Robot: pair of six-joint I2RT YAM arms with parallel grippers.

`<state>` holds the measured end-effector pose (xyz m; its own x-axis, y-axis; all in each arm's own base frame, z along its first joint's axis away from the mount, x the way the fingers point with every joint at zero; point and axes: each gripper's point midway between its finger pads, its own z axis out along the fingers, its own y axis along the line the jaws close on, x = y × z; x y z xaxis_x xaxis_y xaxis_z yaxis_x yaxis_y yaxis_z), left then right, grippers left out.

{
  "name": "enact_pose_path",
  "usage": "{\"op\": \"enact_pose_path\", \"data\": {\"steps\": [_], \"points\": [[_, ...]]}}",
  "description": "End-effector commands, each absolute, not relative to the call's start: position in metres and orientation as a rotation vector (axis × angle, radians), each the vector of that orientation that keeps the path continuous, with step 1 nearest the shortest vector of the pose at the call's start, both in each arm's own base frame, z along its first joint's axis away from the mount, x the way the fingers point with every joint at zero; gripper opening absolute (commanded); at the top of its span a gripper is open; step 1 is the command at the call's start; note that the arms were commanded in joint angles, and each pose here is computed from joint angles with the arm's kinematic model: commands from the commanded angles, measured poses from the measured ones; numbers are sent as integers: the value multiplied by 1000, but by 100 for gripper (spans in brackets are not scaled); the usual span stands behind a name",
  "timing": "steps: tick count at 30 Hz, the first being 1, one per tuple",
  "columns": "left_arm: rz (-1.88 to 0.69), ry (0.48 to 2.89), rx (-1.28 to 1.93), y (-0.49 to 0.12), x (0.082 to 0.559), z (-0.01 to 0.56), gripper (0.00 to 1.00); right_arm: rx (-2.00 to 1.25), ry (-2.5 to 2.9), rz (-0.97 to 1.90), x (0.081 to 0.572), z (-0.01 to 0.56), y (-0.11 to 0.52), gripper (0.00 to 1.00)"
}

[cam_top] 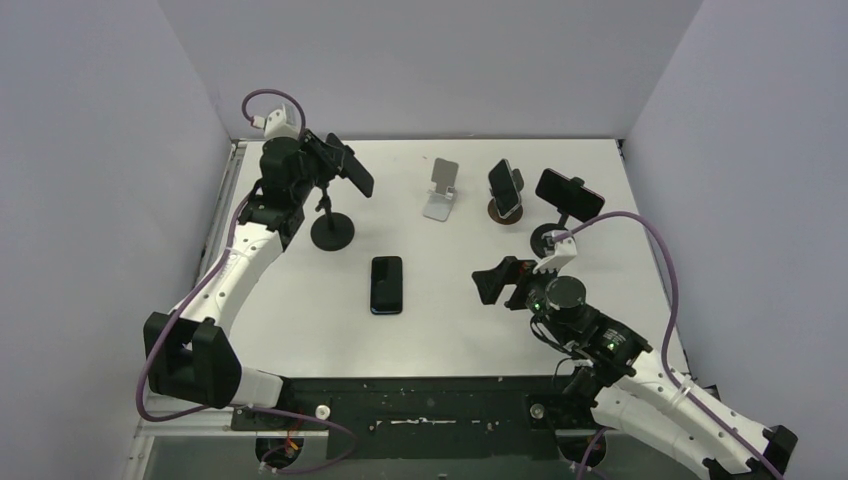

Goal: Remove the phone from the phone stand
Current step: Pick up the phone stand with the phone at the center of the board.

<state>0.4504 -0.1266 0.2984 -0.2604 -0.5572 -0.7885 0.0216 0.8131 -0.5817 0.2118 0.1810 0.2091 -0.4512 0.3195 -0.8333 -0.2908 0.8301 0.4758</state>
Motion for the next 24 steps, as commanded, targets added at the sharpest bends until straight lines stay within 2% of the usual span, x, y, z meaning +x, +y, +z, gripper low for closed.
{"op": "enact_pose_path", "data": {"steps": [1, 5, 8, 24], "points": [[-588, 1675, -409, -122, 451, 323, 16, 51, 1861, 703, 213, 231, 176, 100], [-578, 1650, -408, -118, 448, 334, 9, 58, 1856, 709, 211, 231, 173, 100], [-576, 1630, -403, -116, 445, 344, 0, 64, 1855, 712, 209, 232, 171, 100], [-626, 1501, -315, -123, 400, 420, 0, 57, 1848, 665, 209, 238, 162, 100]]}}
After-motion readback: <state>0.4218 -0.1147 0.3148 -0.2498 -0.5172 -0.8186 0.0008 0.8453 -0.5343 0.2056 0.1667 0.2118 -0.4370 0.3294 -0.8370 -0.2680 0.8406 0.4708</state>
